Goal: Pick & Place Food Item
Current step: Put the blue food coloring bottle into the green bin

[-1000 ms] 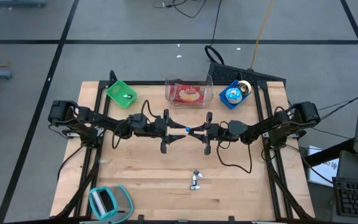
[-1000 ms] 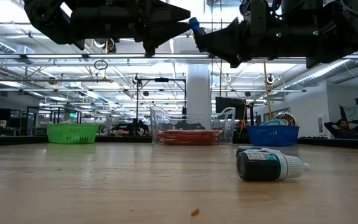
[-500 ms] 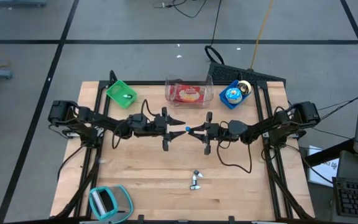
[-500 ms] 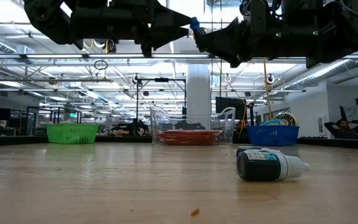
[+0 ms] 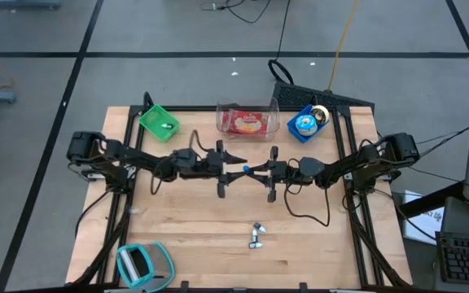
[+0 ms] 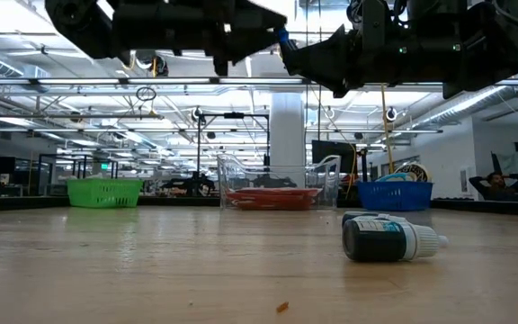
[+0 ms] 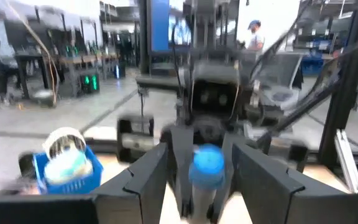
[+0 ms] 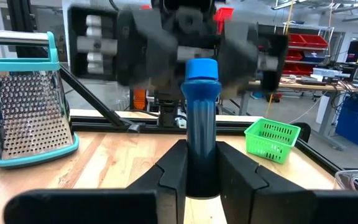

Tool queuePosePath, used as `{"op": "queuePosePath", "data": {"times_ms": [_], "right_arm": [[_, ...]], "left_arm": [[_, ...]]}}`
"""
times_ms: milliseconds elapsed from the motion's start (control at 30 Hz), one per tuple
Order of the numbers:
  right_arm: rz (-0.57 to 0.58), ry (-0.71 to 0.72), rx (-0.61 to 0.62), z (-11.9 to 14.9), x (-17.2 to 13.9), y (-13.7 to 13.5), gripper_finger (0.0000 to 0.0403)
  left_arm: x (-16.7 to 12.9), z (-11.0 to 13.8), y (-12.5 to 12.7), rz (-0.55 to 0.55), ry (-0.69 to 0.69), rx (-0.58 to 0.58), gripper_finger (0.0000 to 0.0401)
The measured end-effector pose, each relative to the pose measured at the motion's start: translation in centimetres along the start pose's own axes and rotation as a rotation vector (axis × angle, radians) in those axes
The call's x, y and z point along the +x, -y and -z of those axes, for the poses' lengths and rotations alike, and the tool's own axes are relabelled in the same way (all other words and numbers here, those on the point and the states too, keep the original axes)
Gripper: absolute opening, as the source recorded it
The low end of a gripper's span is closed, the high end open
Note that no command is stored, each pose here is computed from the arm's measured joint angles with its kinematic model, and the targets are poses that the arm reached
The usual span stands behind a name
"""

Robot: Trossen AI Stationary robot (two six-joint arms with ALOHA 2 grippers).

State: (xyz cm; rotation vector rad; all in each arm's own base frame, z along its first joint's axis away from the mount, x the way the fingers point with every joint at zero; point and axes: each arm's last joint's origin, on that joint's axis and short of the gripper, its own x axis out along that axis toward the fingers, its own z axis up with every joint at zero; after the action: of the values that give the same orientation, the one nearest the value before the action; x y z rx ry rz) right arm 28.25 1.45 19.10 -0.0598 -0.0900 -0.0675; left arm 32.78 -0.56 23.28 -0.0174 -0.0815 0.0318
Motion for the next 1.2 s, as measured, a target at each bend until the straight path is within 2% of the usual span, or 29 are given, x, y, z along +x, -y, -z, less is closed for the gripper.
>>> {"op": "queuePosePath", "data": {"times_ms": [167, 467, 667, 800, 1200], "right_arm": [[0.000, 0.001, -0.003, 0.0, 0.0, 0.0, 0.0058], [0.000, -0.005, -0.004, 0.1, 0.0, 0.0, 0.0059], [0.000, -0.004, -0.004, 0.0, 0.0, 0.0, 0.0059], [-0.001, -0.009, -0.005, 0.1, 0.0, 0.0, 0.0059], [-0.003, -0.009, -0.005, 0.1, 0.0, 0.0, 0.0059]], "left_arm": [[1.6, 1.4, 0.1, 0.000, -0.048, -0.012, 0.0182], [1.4, 0.5, -0.1, -0.004, -0.024, 0.012, 0.0182], [1.4, 1.3, -0.2, -0.003, -0.100, 0.011, 0.0182], [1.4, 1.4, -0.1, 0.041, -0.118, 0.004, 0.0182], [0.7, -0.2, -0.5, 0.041, -0.107, 0.021, 0.0182]]}}
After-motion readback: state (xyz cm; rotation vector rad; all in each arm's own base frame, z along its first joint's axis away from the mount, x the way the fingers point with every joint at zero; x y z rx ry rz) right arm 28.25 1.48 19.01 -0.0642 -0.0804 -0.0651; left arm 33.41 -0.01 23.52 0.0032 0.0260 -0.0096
